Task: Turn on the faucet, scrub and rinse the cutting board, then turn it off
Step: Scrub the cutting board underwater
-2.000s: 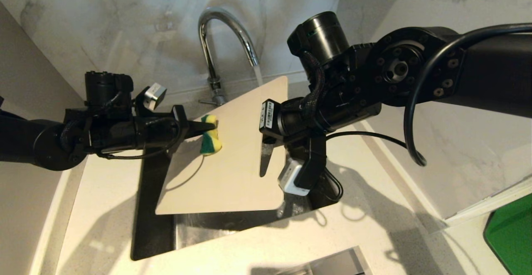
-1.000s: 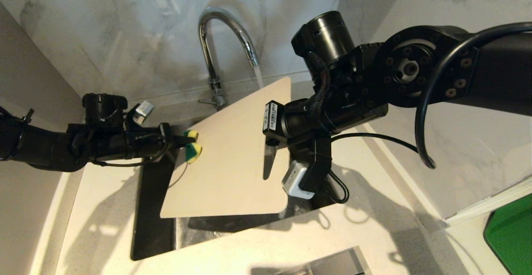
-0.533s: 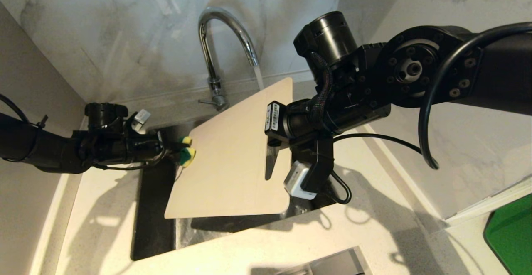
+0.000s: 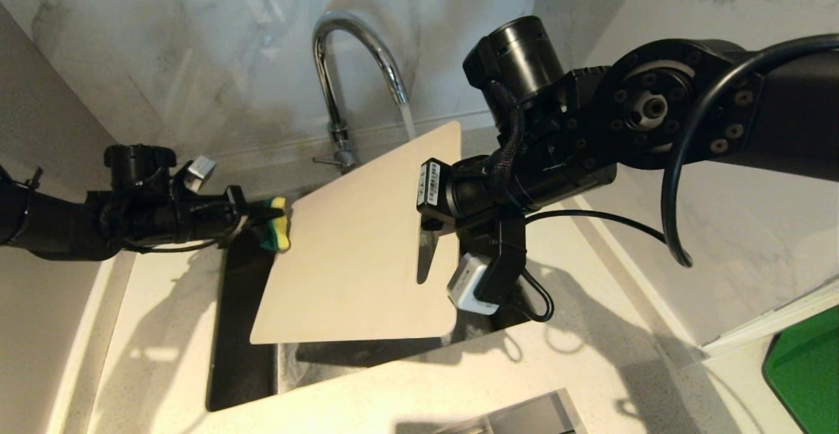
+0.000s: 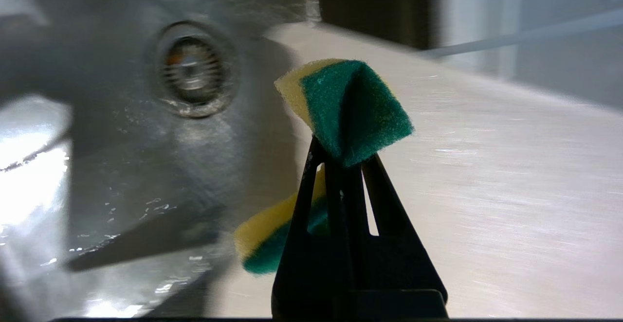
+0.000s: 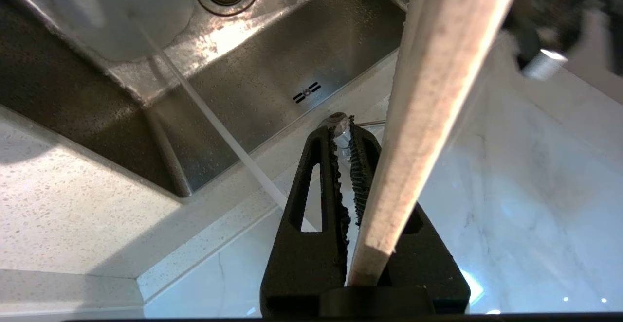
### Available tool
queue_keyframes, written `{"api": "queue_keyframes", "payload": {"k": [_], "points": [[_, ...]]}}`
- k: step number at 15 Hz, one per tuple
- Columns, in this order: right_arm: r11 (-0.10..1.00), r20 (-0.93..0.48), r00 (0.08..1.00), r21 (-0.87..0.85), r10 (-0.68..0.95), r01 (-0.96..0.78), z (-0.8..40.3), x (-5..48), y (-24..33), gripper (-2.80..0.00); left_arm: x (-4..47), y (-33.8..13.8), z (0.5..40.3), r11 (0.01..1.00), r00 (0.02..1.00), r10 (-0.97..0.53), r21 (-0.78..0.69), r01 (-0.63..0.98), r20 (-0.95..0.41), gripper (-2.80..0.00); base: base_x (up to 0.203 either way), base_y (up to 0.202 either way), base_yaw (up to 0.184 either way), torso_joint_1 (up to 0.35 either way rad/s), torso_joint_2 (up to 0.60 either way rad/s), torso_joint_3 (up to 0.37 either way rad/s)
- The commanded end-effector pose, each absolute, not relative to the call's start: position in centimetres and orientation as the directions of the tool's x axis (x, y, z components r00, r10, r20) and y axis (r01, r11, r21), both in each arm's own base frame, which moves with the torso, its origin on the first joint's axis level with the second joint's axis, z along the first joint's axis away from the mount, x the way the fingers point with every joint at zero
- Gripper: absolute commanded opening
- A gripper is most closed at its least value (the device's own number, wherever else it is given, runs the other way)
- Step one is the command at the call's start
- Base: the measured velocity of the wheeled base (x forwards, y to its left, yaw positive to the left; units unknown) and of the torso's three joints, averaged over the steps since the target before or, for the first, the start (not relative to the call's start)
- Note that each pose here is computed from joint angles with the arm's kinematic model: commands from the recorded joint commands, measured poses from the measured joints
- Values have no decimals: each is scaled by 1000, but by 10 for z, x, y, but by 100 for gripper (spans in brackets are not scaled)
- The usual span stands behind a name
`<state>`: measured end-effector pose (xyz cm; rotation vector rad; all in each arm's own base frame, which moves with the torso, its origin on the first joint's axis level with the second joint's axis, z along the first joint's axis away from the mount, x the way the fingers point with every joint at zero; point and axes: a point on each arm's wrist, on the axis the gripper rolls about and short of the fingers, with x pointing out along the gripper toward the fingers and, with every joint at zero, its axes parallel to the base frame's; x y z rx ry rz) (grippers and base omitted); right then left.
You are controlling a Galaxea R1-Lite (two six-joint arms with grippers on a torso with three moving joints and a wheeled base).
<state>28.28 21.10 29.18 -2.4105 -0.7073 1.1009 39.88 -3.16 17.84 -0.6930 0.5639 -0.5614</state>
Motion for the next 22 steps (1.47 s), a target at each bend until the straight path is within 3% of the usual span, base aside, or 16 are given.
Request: {"api": "queue_keyframes", "payload": {"k": [1, 4, 7, 13, 17, 22], "points": [[-798, -584, 560, -529, 588, 287, 290, 284, 212, -280, 365, -47, 230, 591, 707, -680, -716, 371, -194, -280, 0, 0, 0, 0, 0, 0], [-800, -582, 566, -530, 584, 281, 290, 286, 209, -280, 312, -97, 264, 478, 587, -799, -733, 483, -134, -280, 0, 0, 0, 0, 0, 0], [-801, -582, 568, -531, 582, 277, 290, 286, 208, -280, 281, -138, 255, 406, 456, -875, -760, 507, -163, -280, 0, 0, 0, 0, 0, 0], [-798, -578, 571, -540, 583, 269, 292, 286, 207, -280, 319, -148, 200, 475, 442, -850, -779, 408, -286, -280, 0, 0, 0, 0, 0, 0], [-796, -577, 573, -548, 582, 258, 292, 286, 206, -280, 330, -132, 184, 532, 473, -820, -733, 425, -322, -280, 0, 0, 0, 0, 0, 0], [-774, -544, 591, -586, 595, 240, 303, 283, 204, -280, 339, -95, 159, 590, 530, -762, -735, 333, -372, -280, 0, 0, 0, 0, 0, 0]]}}
